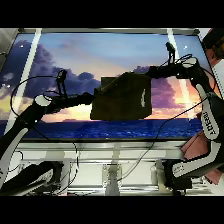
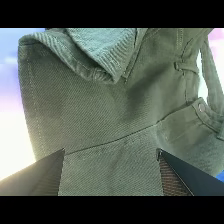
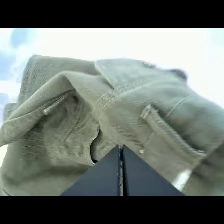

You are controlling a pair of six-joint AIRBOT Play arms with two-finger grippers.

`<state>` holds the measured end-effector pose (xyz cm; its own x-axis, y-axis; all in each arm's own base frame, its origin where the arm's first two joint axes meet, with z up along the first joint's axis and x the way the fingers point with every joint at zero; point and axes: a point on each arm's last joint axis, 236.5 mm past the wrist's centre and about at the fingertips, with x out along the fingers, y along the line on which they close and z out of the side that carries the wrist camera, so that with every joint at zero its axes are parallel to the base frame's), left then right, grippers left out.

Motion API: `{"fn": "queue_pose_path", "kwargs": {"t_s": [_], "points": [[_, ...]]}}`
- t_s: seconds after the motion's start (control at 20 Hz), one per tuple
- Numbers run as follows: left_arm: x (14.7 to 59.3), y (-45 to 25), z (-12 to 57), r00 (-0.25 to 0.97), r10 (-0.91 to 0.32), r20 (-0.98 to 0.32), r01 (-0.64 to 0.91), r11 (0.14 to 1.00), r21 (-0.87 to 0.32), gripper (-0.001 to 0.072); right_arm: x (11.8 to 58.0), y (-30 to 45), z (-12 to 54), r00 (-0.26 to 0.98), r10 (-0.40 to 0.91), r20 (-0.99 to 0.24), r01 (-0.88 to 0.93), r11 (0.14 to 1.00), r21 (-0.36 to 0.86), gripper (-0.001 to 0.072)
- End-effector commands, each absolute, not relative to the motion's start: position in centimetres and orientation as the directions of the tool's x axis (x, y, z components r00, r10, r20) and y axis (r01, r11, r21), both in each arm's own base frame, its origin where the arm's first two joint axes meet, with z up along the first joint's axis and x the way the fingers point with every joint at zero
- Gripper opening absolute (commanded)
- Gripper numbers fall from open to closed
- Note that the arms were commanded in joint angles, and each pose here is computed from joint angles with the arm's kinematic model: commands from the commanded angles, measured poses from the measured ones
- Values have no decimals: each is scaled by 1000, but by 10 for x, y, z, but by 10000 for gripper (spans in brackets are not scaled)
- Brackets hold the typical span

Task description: Fold the clothes and pants, and hang the long-sleeved shirts on hangers.

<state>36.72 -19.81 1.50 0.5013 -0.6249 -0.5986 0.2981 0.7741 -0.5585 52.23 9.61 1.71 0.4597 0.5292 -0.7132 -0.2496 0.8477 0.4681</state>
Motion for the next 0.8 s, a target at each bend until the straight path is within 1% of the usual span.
{"fn": "queue_pose_path", "kwargs": {"t_s": [0.0, 0.05, 0.1, 0.15, 0.3, 0.5, 0.55, 0.65, 0.75], "points": [[368, -197, 15, 503, -622, -601, 299, 777, -554, 654, 510, 73, 12, 408, 430, -805, -256, 901, 351, 43], [368, -197, 15, 503, -622, -601, 299, 777, -554, 654, 500, 74, -1, 355, 434, -828, -256, 897, 360, 139], [368, -197, 15, 503, -622, -600, 299, 777, -554, 653, 492, 73, -11, 315, 437, -843, -250, 895, 370, 339], [368, -197, 15, 503, -622, -600, 299, 777, -554, 654, 486, 72, -21, 288, 438, -852, -235, 895, 380, 401], [368, -197, 15, 503, -622, -600, 299, 777, -554, 653, 477, 67, -43, 237, 445, -864, -199, 893, 405, 402], [368, -197, 15, 503, -622, -600, 299, 777, -554, 654, 484, 70, -71, 221, 480, -849, -146, 877, 458, 401], [368, -197, 15, 503, -622, -600, 299, 777, -554, 654, 488, 77, -75, 230, 510, -829, -135, 860, 492, 401], [368, -197, 15, 503, -622, -600, 299, 777, -554, 653, 500, 102, -74, 261, 615, -744, -136, 786, 603, 395], [368, -197, 15, 503, -622, -600, 299, 777, -554, 653, 512, 112, -76, 297, 659, -691, -110, 743, 660, 390]]}}
